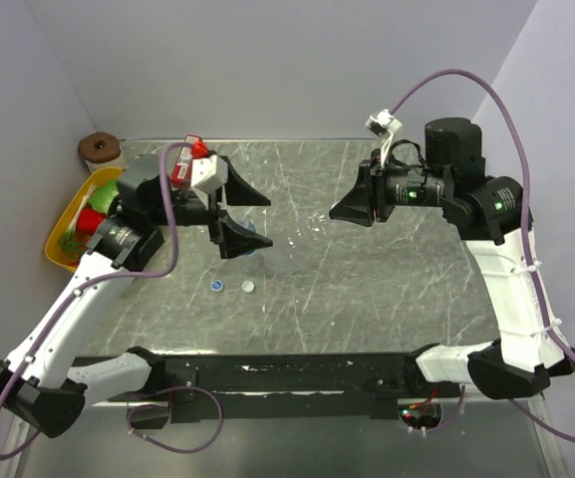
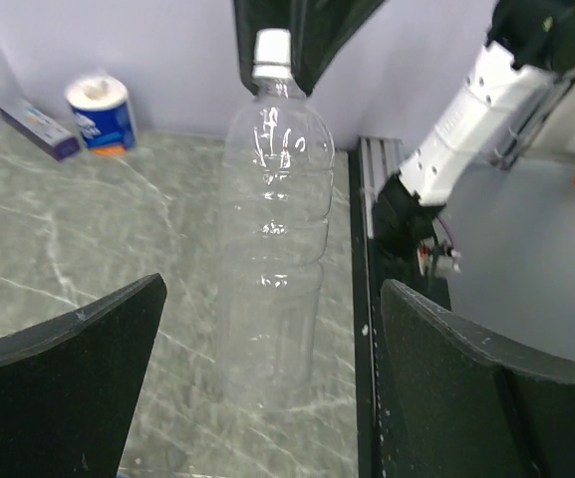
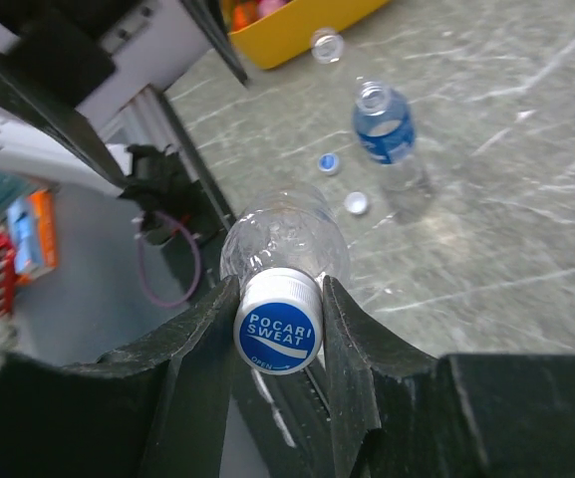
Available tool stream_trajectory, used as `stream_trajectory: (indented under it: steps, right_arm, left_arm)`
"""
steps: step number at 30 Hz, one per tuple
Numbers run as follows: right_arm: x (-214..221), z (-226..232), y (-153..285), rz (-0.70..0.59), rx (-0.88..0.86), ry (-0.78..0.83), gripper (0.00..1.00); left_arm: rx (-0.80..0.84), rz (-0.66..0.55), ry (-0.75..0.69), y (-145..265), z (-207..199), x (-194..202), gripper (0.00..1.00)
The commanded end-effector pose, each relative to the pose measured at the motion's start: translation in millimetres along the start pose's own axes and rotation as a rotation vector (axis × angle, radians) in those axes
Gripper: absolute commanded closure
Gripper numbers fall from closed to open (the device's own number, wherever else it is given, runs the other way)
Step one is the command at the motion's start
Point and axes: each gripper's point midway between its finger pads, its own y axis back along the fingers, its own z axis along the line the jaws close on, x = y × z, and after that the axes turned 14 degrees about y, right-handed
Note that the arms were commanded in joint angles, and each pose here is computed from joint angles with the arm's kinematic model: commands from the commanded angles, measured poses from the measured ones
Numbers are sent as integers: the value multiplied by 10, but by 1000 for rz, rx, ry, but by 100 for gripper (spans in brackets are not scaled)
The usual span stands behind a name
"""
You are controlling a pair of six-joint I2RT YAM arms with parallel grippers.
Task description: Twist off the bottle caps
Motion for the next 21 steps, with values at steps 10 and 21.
stream_trajectory:
  steps: [10, 21]
  right_arm:
    - [-233, 234, -343, -67, -165, 44, 100]
    - [-289, 270, -599, -81, -201, 75, 100]
  left_arm:
    - [110, 148, 79, -337, -39, 492, 4]
    - [122, 187, 120, -417, 2, 705, 1]
